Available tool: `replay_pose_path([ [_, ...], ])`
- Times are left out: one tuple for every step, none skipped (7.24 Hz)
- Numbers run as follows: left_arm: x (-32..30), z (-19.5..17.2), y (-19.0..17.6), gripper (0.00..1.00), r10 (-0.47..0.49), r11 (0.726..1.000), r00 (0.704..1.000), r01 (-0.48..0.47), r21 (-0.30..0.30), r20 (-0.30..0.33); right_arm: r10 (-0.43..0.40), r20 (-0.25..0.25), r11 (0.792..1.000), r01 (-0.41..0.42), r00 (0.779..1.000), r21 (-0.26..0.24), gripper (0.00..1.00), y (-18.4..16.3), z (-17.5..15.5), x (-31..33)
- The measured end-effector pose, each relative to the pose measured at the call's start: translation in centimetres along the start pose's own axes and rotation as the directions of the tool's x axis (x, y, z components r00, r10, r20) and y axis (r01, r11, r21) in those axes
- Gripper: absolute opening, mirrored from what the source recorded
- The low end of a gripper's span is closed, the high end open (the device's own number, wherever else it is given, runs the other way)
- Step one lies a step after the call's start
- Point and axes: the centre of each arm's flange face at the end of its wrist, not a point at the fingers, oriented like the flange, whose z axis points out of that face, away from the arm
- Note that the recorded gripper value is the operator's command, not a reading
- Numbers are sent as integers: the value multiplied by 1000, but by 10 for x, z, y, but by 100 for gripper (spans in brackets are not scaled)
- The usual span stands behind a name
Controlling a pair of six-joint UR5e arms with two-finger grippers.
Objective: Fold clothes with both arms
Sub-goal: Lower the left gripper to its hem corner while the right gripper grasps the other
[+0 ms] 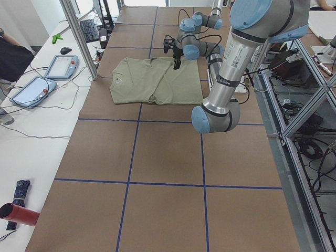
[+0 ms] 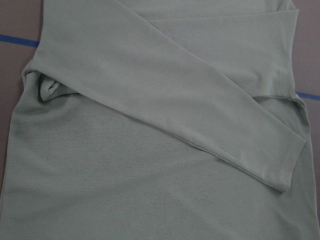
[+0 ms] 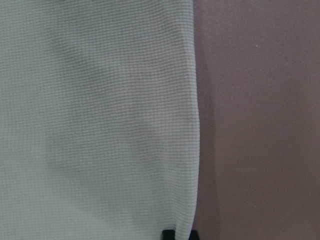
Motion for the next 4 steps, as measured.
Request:
replay_pose_path([
  [0, 1, 0, 99, 0, 1000, 1000, 0, 0, 1, 0, 8, 1000, 0, 1000, 1, 0, 0, -3, -2],
  [-2, 2, 0, 99, -1, 1000, 1000, 1, -1, 6, -1, 17, 1000, 1, 1000, 2, 0, 0, -8, -4],
  [-8, 7, 1, 99, -4, 1000, 1000, 4, -5, 19, -2, 28, 1000, 2, 1000, 5, 0, 0, -13, -6],
  [-23, 18, 6, 99, -11, 1000, 999, 12, -16, 47, -4, 40, 1000, 3, 999, 9, 0, 0, -20, -9],
])
